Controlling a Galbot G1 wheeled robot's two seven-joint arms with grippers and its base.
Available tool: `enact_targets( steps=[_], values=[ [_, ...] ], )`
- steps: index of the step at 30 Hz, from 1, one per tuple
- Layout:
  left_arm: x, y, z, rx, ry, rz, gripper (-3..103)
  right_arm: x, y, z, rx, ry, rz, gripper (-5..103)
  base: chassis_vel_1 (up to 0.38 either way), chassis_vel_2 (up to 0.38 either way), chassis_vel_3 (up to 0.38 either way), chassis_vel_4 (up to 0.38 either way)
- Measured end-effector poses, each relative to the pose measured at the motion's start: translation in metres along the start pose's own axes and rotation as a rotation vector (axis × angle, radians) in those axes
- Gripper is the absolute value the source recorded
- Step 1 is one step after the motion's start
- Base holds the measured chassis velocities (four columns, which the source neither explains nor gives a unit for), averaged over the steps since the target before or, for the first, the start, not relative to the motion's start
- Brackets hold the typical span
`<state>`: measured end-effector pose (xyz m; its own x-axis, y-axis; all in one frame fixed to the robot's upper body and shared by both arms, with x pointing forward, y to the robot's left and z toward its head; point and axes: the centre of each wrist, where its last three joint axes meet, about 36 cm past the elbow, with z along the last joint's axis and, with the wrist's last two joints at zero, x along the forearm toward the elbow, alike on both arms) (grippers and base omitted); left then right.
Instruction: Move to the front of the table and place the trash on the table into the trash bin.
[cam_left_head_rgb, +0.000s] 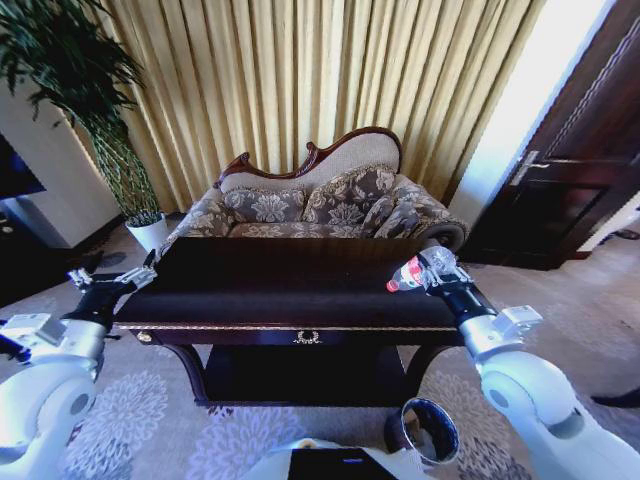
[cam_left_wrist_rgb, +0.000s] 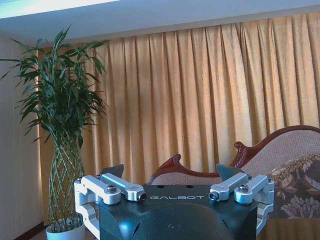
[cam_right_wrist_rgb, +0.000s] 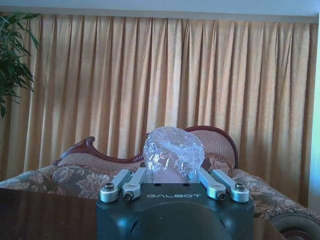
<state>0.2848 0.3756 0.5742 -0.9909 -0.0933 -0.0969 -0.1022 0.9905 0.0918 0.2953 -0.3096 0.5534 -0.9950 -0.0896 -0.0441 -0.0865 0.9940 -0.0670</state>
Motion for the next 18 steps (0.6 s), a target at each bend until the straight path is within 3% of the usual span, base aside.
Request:
enact_targets(
  steps=[18],
  values=[
    [-0.0016, 0.0007, -0.0027, -0.021, -0.004, 0.013, 100, 0.0002, -0.0045, -0.0040, -0.005, -0.010, 0.013, 28, 0.099, -0.093, -0.103, 0.094]
  ],
)
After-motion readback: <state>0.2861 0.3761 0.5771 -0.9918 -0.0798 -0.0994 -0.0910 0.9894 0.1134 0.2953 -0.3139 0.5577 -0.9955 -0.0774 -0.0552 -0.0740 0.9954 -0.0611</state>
